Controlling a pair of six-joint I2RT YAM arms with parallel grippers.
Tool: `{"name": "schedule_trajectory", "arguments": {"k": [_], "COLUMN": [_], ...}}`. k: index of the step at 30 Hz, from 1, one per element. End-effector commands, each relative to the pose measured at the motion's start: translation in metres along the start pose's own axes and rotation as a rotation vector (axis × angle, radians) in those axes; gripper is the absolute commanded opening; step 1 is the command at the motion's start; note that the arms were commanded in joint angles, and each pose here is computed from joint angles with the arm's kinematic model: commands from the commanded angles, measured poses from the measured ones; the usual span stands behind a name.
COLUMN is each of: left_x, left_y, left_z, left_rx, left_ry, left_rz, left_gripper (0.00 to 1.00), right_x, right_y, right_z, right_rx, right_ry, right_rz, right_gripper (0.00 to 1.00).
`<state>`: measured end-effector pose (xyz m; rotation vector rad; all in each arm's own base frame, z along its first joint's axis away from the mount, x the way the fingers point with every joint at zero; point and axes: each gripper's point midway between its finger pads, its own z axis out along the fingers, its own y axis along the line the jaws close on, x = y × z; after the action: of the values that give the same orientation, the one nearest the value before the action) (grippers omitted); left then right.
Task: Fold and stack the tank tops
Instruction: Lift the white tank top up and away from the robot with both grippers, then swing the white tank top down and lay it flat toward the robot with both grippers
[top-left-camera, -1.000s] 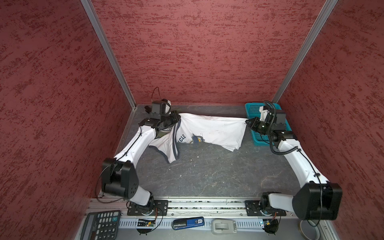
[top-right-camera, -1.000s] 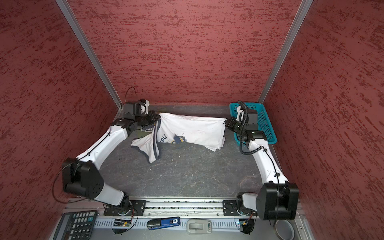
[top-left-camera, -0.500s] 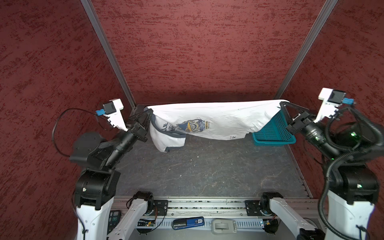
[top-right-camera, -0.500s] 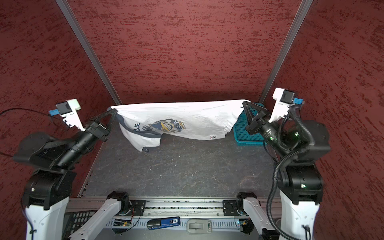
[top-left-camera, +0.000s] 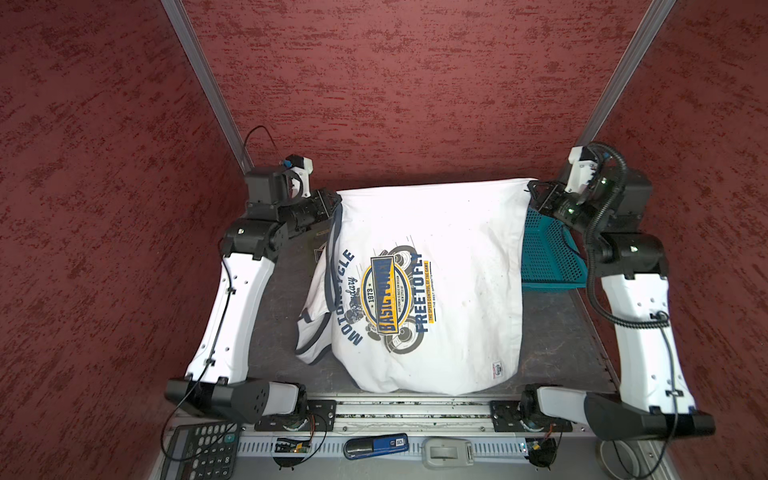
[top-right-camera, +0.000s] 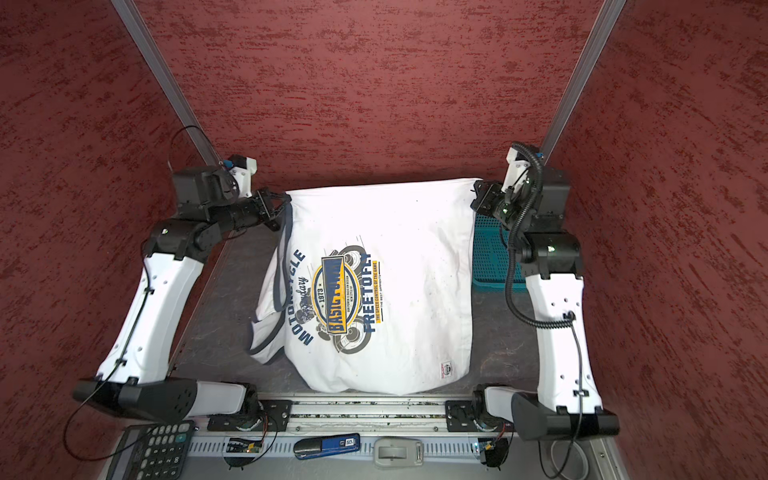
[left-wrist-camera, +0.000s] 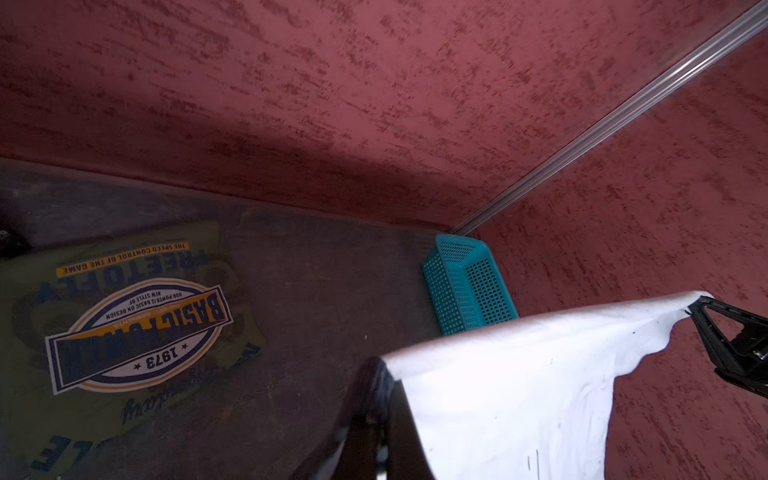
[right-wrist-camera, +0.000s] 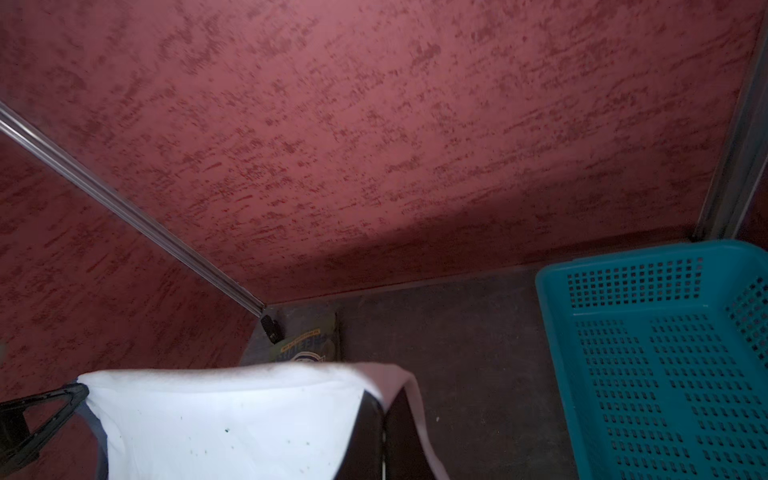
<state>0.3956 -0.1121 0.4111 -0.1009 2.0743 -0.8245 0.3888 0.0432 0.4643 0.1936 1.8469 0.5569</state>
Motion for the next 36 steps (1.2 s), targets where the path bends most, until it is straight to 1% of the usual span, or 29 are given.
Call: {"name": "schedule_trajectory", "arguments": {"k": [1,4,5,6,9,12,15,18,21,23,26,27,30,31,33,34,36], "left_x": [-0.046,-0.08,-0.092,-0.1,-0.121,-0.121,-0.094,-0.043,0.032,0.097,0.186,0.211,0.285,0.306,0.334,0.343,0.35], "left_y": [-0.016,-0.035,-0.044,-0.051,-0.076,-0.087,-0.073,-0.048,-0.024,-0.007,0.016,0.022,0.043,0.049,0.056,0.057,0.058], "left_z": [-0.015,-0.015,-0.018,-0.022,-0.041,-0.049,-0.031,-0.009,0.017,0.035,0.055,0.06,0.072,0.075,0.078,0.08,0.081], "left_rx": [0.032,0.078,0.098,0.109,0.158,0.192,0.185,0.181,0.191,0.177,0.151,0.142,0.067,0.037,0.009,0.0,-0.009], "left_ry": [-0.098,-0.142,-0.162,-0.177,-0.239,-0.25,-0.176,-0.1,0.024,0.137,0.314,0.372,0.555,0.605,0.668,0.685,0.681], "left_rz": [0.047,0.082,0.104,0.12,0.189,0.228,0.226,0.205,0.149,0.116,0.048,0.025,-0.004,-0.003,-0.005,-0.008,-0.013], "left_gripper": [0.0,0.0,0.0,0.0,0.0,0.0,0.0,0.0,0.0,0.0,0.02,0.04,0.06,0.06,0.06,0.08,0.1], "right_x": [-0.059,-0.081,-0.091,-0.092,-0.102,-0.094,-0.066,-0.013,0.057,0.11,0.181,0.198,0.256,0.274,0.304,0.317,0.333], "right_y": [0.008,0.016,0.023,0.021,0.031,0.031,0.025,0.007,-0.019,-0.038,-0.065,-0.072,-0.104,-0.113,-0.127,-0.134,-0.146], "right_z": [-0.016,-0.012,-0.02,-0.01,-0.017,-0.016,-0.012,0.001,0.015,0.019,0.017,0.015,0.004,0.0,-0.008,-0.012,-0.02], "right_rx": [0.02,-0.003,-0.017,-0.017,-0.045,-0.059,-0.097,-0.128,-0.123,-0.116,-0.061,-0.041,0.087,0.124,0.184,0.216,0.273], "right_ry": [-0.189,-0.22,-0.244,-0.234,-0.256,-0.243,-0.214,-0.138,-0.012,0.086,0.224,0.255,0.36,0.391,0.436,0.446,0.44], "right_rz": [-0.028,-0.035,-0.043,-0.041,-0.059,-0.063,-0.052,-0.007,0.068,0.123,0.194,0.21,0.301,0.341,0.416,0.452,0.499], "right_gripper": [0.0,0.0,0.0,0.0,0.0,0.0,0.0,0.0,0.0,0.0,0.0,0.0,0.0,0.0,0.0,0.0,0.0]}}
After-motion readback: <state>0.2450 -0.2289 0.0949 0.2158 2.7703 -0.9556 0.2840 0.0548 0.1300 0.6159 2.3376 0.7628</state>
